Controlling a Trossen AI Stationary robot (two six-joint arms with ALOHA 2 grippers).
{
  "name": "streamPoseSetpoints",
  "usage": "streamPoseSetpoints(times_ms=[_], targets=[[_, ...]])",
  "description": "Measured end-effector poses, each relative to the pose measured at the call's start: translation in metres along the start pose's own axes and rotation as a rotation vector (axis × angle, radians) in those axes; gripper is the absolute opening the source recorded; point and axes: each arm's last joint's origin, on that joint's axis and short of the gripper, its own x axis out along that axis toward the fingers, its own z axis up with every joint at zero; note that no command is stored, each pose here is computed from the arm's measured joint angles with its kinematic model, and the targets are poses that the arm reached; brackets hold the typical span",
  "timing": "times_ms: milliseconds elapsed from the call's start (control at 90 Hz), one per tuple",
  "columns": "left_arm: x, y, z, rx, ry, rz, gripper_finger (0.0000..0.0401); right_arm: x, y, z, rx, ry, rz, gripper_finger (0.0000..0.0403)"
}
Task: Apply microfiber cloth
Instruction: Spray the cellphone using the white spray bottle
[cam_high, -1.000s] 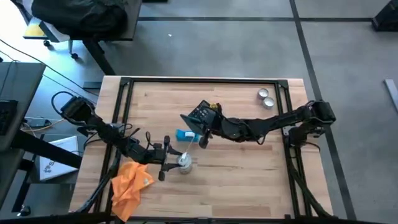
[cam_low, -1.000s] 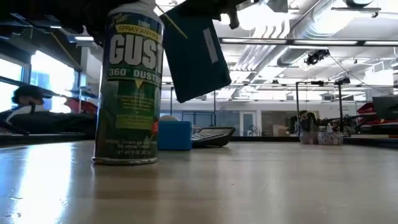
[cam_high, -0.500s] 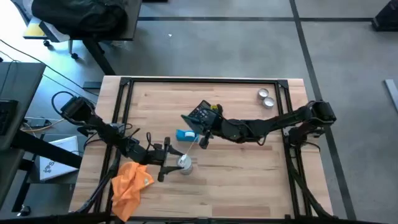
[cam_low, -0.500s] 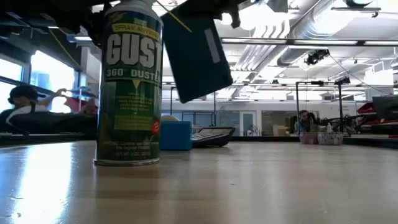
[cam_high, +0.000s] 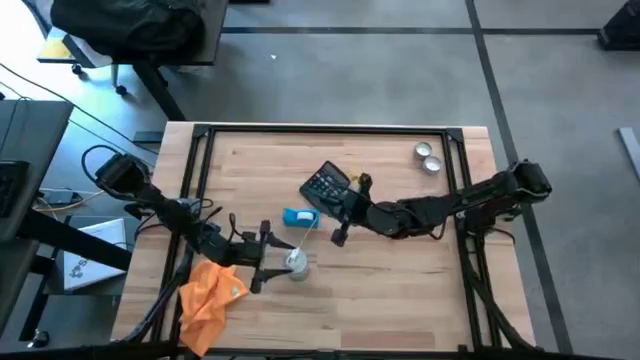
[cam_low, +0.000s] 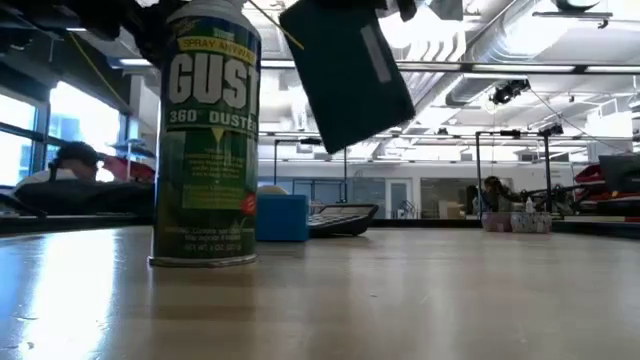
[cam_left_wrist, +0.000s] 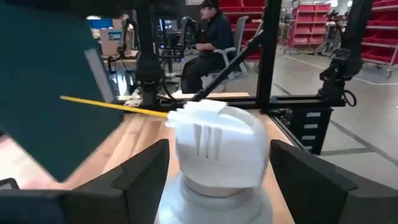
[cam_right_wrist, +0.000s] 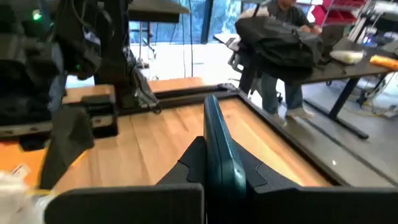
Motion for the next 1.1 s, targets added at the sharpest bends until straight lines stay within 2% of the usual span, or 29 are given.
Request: streamPoseSetpoints(times_ms=[156,433,678,911,1100], targets=[[0.007,0.008,0.003,-0.037,-0.003,-0.075,0.0248,-0.006,0.007,-0.007,0.017,0.043,0.021,0.0001],[0.008,-0.001,0.01,-0.058,-0.023,-0.098,0.0247,-0.011,0.011,-0.008,-0.009,0.042,-0.003,0.0001],[0.006,-0.002,0.007,-0.024,0.005,-0.015,0.0247,0.001,-0.002,-0.007,-0.014,0.055,-0.018,0.0001],[0.009,0.004,0.007,-0.028,0.005,0.008,0.0247,0.016,-0.022,-0.003,-0.013,0.046,-0.047,0.0001],[0.01,0.006,0.006,-0.031,0.009,0.01,0.0247,0.03,-0.038,0.005,0.003,-0.002,0.038,0.0001]])
